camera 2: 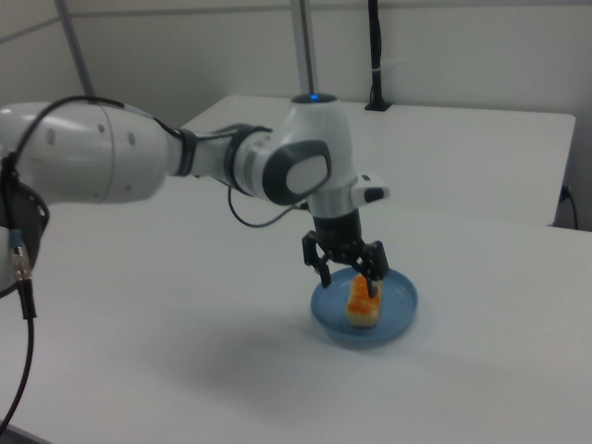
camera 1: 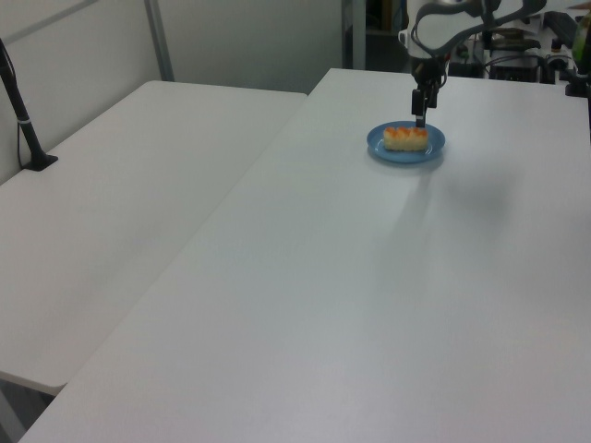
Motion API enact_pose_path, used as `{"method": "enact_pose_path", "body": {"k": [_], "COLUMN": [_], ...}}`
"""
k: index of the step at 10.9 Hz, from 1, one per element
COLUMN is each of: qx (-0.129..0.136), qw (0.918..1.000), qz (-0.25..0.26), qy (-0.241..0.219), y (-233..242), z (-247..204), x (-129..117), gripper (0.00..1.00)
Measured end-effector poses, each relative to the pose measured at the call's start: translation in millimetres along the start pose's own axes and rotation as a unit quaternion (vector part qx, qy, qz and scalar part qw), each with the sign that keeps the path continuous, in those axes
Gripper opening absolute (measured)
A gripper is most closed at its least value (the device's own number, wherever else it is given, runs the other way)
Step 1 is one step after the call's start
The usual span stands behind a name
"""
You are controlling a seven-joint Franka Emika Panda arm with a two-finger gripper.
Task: Put the bread on the table
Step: 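Move the open gripper over the bread roll on the blue plate and lower, then close the gripper on the bread roll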
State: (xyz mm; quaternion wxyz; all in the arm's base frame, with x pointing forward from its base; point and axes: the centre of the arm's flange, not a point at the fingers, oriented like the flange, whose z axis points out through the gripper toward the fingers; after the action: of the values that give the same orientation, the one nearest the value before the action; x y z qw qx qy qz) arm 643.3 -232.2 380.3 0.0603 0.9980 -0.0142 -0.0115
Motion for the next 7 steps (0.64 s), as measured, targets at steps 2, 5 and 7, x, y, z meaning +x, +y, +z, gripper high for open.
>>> {"method": "enact_pose_path", "body": {"k": [2,5,7], "qx": [-0.013,-0.026,-0.026], "qw": [0.9996,0.9981,0.9980], "qz": [0.002,-0.001,-0.002], "qy": [0.025,0.055,0.058], "y": [9.9,9.0,-3.8], "z": [20.7,47.8,60.2], "x": [9.4,23.1,30.6], "gripper": [1.00,1.00,0.96]}}
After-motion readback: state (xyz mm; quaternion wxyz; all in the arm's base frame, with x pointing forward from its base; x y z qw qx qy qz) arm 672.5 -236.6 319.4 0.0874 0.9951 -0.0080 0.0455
